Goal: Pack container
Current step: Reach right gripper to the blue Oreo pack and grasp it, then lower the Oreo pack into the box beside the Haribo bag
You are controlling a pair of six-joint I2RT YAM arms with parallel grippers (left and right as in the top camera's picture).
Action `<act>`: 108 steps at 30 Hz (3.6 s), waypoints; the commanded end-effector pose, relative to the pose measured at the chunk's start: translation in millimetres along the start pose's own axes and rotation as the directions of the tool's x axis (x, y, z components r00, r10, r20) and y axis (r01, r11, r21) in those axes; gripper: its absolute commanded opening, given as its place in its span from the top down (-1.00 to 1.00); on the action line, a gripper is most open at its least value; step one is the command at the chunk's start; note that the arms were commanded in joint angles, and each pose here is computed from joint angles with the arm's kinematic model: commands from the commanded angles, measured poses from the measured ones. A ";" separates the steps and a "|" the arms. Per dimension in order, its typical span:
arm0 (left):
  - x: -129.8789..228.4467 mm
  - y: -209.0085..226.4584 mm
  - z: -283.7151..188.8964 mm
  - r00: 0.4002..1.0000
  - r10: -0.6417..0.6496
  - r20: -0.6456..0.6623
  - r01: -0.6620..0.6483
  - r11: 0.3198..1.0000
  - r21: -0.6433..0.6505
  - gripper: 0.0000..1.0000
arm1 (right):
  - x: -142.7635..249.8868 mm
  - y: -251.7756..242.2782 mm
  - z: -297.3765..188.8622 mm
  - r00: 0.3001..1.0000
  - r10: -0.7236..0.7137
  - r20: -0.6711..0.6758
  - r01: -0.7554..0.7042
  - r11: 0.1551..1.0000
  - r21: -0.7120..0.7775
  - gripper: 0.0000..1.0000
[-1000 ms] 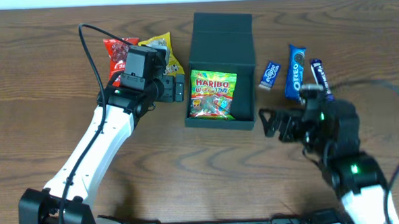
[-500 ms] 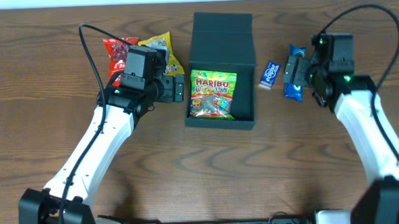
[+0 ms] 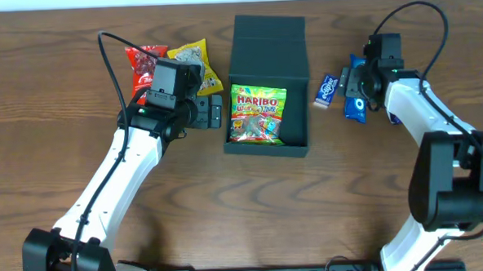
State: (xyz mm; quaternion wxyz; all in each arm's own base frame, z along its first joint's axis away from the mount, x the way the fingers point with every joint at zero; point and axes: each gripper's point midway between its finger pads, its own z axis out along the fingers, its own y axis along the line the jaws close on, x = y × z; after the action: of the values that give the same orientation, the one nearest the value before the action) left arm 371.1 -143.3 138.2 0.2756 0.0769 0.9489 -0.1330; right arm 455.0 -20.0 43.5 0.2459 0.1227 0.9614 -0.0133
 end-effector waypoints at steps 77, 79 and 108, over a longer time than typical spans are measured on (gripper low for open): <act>-1.1 0.4 -2.8 1.000 0.013 -0.009 -0.013 1.000 0.000 -0.90 | 104.1 157.3 -122.9 0.982 -0.031 -0.186 0.042 0.997 0.059 0.97; -1.2 0.4 -2.8 1.000 0.013 -0.008 -0.013 1.000 0.000 -0.90 | 102.7 156.0 -122.7 0.981 -0.068 -0.181 0.080 0.995 0.060 0.97; -0.6 0.9 -2.8 1.000 0.013 -0.011 -0.013 1.000 -0.002 -0.90 | 95.2 146.3 -122.5 0.974 -0.168 -0.153 0.185 0.978 0.098 -0.83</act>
State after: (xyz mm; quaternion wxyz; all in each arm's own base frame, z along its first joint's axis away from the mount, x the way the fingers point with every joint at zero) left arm 366.5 -141.8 134.9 0.2644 0.0764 0.9525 -0.1304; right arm 351.1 161.0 107.0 0.1545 0.0514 0.9849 -0.0594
